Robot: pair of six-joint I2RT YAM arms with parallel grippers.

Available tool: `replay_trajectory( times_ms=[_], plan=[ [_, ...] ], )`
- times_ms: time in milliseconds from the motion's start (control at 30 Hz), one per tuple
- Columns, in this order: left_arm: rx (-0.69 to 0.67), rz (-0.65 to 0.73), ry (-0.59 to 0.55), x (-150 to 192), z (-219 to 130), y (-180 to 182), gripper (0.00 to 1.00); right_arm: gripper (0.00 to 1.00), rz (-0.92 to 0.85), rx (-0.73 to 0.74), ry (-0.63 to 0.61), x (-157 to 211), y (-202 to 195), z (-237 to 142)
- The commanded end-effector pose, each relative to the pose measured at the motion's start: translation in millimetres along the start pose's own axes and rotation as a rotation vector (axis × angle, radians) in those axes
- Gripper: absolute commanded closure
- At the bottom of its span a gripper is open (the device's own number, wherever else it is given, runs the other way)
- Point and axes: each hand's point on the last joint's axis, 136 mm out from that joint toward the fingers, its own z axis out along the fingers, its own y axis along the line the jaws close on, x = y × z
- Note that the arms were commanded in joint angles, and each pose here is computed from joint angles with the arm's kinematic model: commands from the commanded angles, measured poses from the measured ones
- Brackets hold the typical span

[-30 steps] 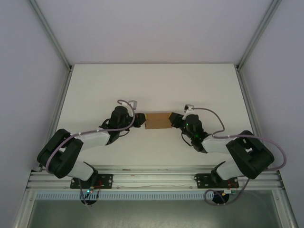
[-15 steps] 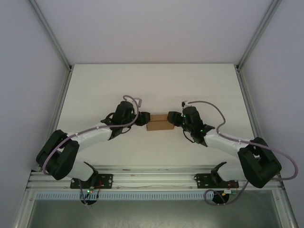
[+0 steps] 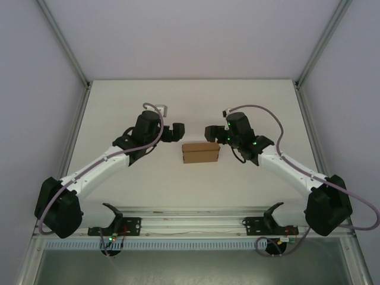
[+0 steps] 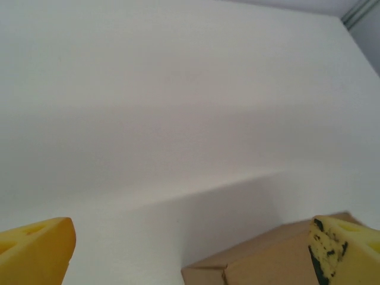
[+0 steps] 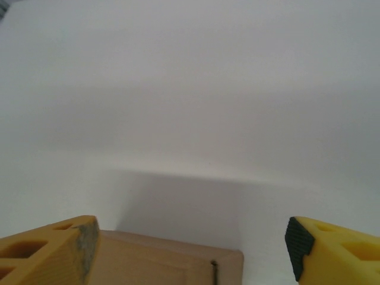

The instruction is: Assemble paper box

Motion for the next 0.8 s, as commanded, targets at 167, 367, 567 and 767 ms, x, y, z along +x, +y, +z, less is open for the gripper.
replay_trajectory(
  times_ms=[167, 367, 567, 767],
  plan=[
    [0.214, -0.059, 0.205, 61, 24, -26, 0.18, 0.30, 0.163, -0.027, 0.076, 41, -26, 2],
    [0.245, -0.096, 0.246, 75, 34, -28, 0.27, 0.33, 0.181, -0.078, 0.074, 56, -24, 6],
    [0.277, -0.145, 0.280, 86, 43, -32, 0.37, 0.33, 0.149, -0.091, 0.099, 70, -27, 9],
    [0.348, -0.184, 0.290, 89, 45, -43, 0.41, 0.33, 0.064, -0.143, 0.123, 87, -23, 14]
  ],
)
